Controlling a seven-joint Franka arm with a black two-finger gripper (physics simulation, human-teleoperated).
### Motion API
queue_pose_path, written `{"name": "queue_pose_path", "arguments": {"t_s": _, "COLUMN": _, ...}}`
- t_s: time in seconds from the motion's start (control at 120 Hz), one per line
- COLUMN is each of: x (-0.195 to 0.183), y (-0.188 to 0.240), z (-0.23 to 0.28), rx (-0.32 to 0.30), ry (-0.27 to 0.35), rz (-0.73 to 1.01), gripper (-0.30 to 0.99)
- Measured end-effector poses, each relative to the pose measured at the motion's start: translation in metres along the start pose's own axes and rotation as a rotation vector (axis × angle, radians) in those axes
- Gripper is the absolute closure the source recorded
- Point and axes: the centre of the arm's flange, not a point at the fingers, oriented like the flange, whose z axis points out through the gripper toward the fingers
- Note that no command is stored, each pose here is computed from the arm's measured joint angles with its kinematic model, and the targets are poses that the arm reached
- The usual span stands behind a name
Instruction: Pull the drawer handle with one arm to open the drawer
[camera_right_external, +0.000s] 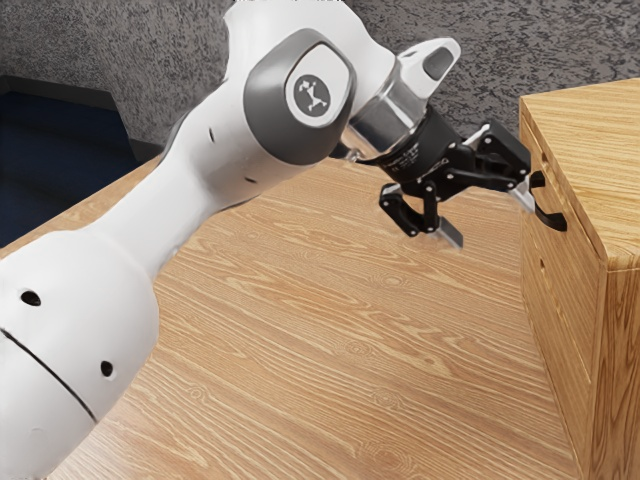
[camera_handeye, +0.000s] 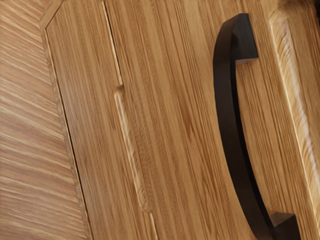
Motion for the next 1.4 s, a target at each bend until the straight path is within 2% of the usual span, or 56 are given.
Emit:
{"name": "queue_pose_path", "arguments": {"t_s": 0.225, "x": 0.009, "y": -0.003, "z": 0.021, "rx": 0.011, "ry": -0.014, "rz": -0.001, "gripper": 0.03}}
{"name": "queue_pose_path", "arguments": {"t_s": 0.4, "x": 0.018, "y": -0.006, "z": 0.016, "rx": 0.022, "ry": 0.011, "rz": 0.01, "gripper": 0.03}}
{"name": "queue_pose_path", "arguments": {"t_s": 0.633, "x": 0.018, "y": -0.006, "z": 0.019, "rx": 0.026, "ry": 0.014, "rz": 0.026, "gripper": 0.04}}
{"name": "queue_pose_path", "arguments": {"t_s": 0.967, "x": 0.018, "y": -0.006, "z": 0.02, "rx": 0.027, "ry": 0.013, "rz": 0.03, "gripper": 0.23}}
{"name": "queue_pose_path", "arguments": {"t_s": 1.4, "x": 0.013, "y": -0.025, "z": -0.002, "rx": 0.024, "ry": 0.01, "rz": 0.008, "gripper": 0.27}}
